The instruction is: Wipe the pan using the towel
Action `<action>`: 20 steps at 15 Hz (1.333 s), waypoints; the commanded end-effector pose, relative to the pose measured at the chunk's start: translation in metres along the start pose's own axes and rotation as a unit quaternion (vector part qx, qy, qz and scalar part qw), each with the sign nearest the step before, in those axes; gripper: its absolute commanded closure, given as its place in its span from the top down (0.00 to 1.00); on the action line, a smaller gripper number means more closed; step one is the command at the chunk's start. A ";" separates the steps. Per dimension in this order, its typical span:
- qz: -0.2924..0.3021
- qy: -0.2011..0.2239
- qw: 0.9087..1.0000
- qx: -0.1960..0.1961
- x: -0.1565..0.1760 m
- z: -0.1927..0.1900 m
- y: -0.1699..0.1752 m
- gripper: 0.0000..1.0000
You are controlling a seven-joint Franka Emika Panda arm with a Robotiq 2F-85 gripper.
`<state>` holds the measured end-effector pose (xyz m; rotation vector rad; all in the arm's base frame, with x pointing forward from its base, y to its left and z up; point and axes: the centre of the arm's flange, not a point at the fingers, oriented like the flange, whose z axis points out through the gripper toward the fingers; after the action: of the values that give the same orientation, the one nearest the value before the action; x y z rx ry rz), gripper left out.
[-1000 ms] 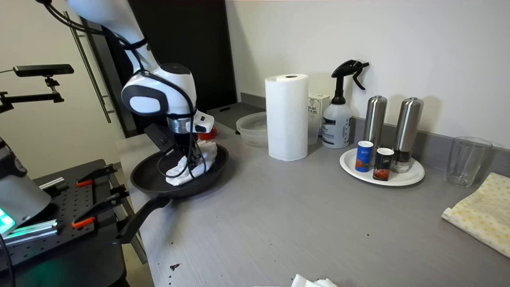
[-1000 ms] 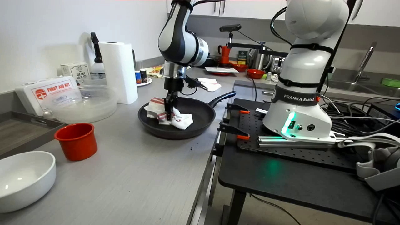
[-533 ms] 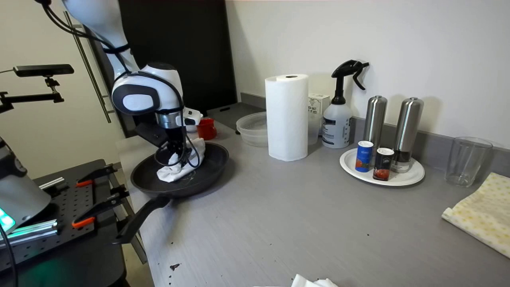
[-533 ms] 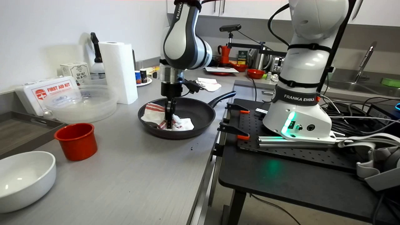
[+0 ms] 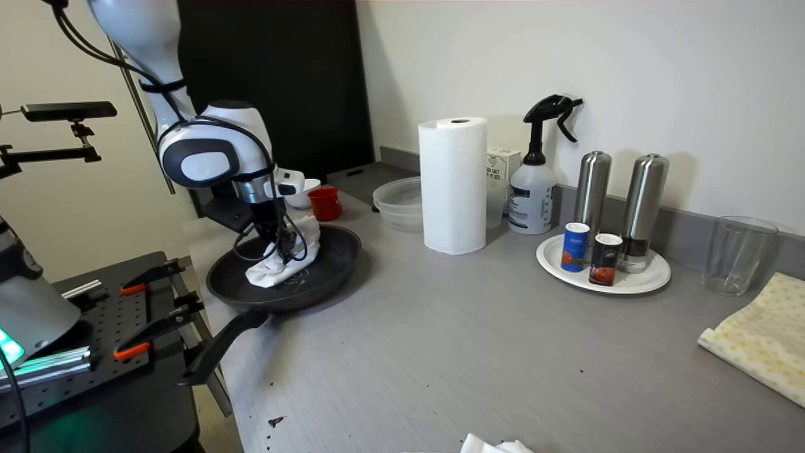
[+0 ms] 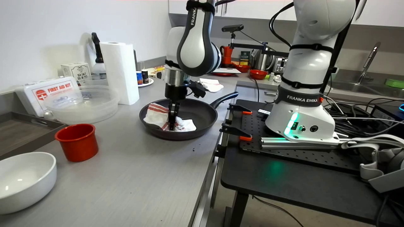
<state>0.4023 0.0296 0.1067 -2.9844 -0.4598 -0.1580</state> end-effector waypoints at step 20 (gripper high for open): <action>0.244 0.121 0.958 0.086 -0.148 -0.017 0.130 0.06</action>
<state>0.3189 -0.1318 0.0953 -2.7773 0.2183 -0.4281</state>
